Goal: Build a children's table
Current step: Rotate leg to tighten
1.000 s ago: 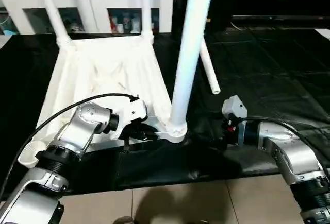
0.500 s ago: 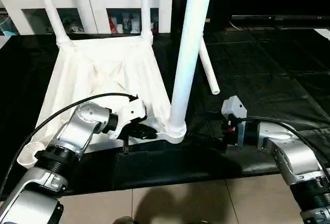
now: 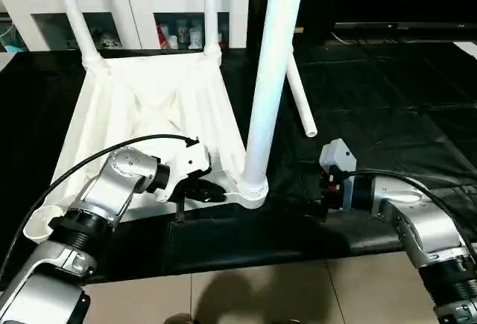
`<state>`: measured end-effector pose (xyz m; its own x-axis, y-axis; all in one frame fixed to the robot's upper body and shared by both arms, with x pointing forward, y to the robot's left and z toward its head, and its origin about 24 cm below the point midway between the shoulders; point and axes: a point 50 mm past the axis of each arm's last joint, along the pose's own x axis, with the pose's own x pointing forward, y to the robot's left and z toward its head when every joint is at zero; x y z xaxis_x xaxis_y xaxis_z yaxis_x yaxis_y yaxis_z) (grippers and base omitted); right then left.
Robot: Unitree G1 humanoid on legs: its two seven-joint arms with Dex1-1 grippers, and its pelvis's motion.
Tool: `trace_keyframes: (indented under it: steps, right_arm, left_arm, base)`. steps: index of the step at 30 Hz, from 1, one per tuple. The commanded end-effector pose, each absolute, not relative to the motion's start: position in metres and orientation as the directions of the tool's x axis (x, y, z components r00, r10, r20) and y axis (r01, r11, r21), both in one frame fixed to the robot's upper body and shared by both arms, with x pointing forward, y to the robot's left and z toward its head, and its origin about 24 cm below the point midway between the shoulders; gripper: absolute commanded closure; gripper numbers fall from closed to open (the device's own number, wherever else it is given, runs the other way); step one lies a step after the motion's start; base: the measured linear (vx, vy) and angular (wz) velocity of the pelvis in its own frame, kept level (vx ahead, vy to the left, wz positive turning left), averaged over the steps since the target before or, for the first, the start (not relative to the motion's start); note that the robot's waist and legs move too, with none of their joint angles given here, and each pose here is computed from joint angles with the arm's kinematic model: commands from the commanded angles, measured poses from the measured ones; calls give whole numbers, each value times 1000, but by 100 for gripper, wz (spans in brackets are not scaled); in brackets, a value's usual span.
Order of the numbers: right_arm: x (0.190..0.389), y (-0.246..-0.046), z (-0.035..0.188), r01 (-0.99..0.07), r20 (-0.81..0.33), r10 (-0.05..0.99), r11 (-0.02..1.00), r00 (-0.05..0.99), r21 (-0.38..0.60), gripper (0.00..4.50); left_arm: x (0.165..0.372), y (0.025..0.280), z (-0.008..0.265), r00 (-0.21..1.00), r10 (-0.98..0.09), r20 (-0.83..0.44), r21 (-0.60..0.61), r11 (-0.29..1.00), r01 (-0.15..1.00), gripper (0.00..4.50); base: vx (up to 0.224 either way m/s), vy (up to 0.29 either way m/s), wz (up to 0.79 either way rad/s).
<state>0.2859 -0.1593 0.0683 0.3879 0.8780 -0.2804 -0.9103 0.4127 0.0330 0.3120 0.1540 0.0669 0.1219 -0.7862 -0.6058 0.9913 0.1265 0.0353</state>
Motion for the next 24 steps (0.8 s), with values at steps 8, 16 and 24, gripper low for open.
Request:
trace_keyframes:
  steps: [8,16,24]
  right_arm:
    - [284,-159,67,-917,-291,880,399,375,25,0]
    - [284,-158,67,-919,-291,882,394,371,24,0]
    - [275,-152,69,-971,-315,925,234,211,38,0]
  left_arm:
    - [308,154,64,77,-768,-635,7,94,996,431]
    - [309,154,64,75,-769,-635,9,89,996,446]
    - [292,143,64,-70,-755,-652,35,-122,992,446]
  base:
    - [0,0,0]
    - [0,0,0]
    - [0,0,0]
